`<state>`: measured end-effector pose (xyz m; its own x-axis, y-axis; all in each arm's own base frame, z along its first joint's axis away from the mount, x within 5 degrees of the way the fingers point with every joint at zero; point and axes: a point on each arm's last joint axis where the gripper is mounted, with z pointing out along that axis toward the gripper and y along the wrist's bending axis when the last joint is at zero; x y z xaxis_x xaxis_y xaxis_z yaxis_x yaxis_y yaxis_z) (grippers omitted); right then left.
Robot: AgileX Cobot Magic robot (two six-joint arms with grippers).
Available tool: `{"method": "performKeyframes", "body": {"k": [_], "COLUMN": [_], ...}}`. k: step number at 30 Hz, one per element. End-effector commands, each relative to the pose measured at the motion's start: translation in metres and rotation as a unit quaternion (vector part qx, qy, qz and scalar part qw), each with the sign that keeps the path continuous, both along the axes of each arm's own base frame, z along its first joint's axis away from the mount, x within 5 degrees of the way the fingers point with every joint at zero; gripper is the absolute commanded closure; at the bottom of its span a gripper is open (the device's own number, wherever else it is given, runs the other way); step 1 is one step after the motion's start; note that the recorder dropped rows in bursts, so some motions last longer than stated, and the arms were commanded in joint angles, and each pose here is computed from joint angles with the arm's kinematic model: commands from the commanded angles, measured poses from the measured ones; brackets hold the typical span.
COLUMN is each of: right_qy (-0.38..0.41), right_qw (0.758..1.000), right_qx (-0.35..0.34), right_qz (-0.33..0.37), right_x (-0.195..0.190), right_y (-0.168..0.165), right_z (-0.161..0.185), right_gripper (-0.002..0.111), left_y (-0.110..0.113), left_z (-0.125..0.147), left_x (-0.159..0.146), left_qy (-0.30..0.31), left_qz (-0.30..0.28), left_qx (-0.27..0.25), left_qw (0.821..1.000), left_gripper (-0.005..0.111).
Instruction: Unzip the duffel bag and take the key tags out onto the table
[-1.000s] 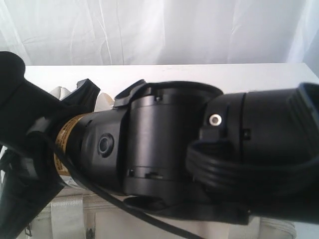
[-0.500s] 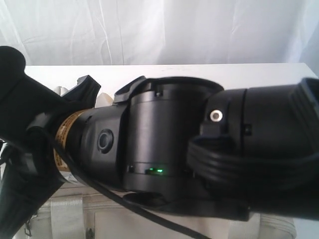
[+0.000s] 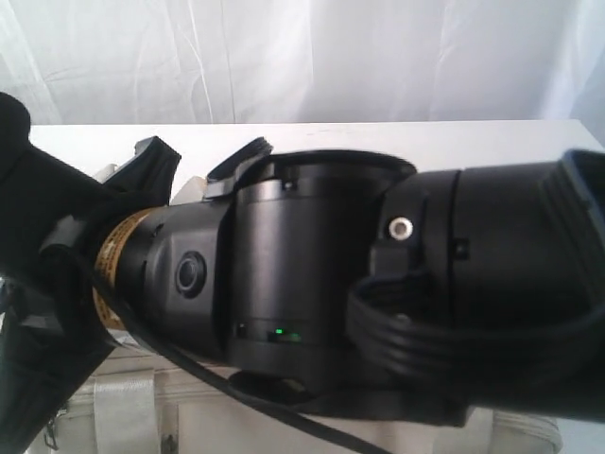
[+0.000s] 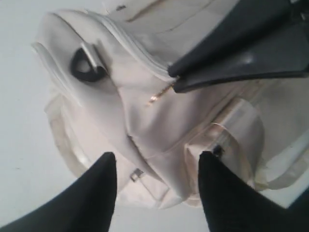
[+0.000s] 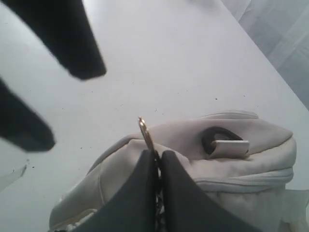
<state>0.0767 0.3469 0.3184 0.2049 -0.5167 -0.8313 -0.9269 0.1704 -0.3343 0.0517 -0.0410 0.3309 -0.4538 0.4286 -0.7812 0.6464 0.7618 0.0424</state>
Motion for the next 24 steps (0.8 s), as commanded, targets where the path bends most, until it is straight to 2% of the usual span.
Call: {"method": "performKeyframes", "body": {"k": [1,6,10,13,18,21,24], "right_qy": [-0.012,-0.005,-0.003,-0.002,0.015,0.039,0.052], "right_qw": [0.999,0.998,0.998,0.997,0.992,0.991,0.99], "right_qx": [0.037,0.06,0.064,0.075,0.12,0.129,0.129], "right_qz": [0.009,0.0,-0.001,0.008,0.029,0.016,0.004], "right_x": [0.002,0.01,0.011,0.01,0.012,0.02,0.029], "right_y": [0.003,0.004,0.004,0.005,0.009,0.011,0.014], "right_z": [0.019,0.028,0.029,0.03,0.035,0.03,0.023], "right_gripper": [0.108,0.108,0.108,0.108,0.108,0.108,0.108], "left_y": [-0.01,-0.016,-0.022,-0.026,-0.026,-0.027,-0.027], "left_z": [-0.021,-0.049,-0.056,-0.059,-0.073,-0.071,-0.07], "left_x": [-0.001,0.009,0.019,0.022,0.022,0.024,0.025], "left_qy": [0.059,0.077,0.047,0.042,0.061,0.041,0.035], "left_qz": [0.007,0.057,0.09,0.095,0.104,0.106,0.106], "left_qx": [-0.061,-0.117,-0.215,-0.266,-0.275,-0.303,-0.308], "left_qw": [0.996,0.988,0.971,0.958,0.954,0.946,0.945], "left_gripper": [0.052,0.052,0.052,0.052,0.051,0.051,0.052]}}
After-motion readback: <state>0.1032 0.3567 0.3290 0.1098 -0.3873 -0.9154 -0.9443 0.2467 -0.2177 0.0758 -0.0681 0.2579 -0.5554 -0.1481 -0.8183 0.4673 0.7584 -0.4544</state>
